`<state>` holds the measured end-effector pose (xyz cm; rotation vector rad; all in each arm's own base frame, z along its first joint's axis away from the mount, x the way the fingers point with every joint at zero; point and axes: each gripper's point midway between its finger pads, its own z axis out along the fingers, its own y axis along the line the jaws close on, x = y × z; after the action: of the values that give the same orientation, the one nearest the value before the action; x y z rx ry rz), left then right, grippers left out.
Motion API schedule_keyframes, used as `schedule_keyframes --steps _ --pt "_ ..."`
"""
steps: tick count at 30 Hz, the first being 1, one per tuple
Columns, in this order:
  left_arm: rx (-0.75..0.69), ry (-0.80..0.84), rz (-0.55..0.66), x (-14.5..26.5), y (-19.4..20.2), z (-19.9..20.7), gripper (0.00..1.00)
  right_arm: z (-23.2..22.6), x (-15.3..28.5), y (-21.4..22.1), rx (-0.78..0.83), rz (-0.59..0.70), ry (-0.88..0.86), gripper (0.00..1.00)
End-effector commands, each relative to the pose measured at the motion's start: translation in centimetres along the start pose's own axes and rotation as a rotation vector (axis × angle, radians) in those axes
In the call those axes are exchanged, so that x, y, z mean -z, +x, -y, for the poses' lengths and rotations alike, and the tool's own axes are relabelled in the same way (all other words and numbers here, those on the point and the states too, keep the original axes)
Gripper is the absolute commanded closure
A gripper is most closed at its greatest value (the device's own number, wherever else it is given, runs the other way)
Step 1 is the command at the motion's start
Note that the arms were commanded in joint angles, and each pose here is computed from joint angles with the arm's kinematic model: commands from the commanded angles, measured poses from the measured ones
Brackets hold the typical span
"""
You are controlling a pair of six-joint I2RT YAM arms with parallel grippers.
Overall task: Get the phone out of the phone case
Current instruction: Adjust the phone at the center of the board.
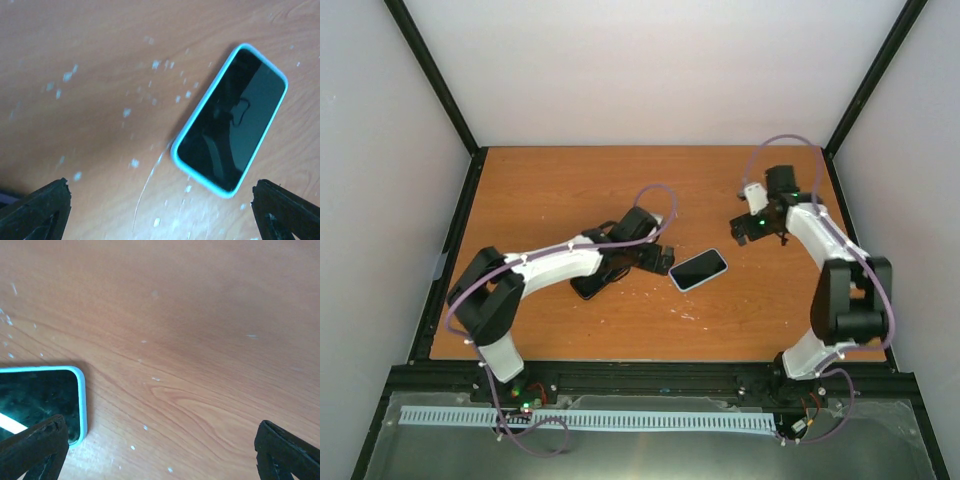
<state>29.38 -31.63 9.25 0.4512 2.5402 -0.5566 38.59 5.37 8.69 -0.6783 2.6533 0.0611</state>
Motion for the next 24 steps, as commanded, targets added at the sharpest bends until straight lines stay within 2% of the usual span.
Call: schedule_keyframes --steps 1,6,14,24 --pt "-0.153 -0.016 -0.084 -0.9 -1.3 1.3 0.01 2.1 6.0 -0.2 -0.202 0.162 -0.016 0.0" --pt "-0.226 0.06 -0.097 -2.3 -2.6 4.0 0.01 3.9 7.0 2.0 -0.369 0.304 -0.009 0.0" --pt "-0.342 0.07 -0.16 -6.5 -3.7 7.7 0.01 4.2 7.3 3.2 -0.392 0.321 -0.057 0.0" --pt "-0.384 0.126 -0.242 -10.5 -2.2 9.1 0.0 4.2 7.3 3.2 -0.364 0.32 -0.057 0.0"
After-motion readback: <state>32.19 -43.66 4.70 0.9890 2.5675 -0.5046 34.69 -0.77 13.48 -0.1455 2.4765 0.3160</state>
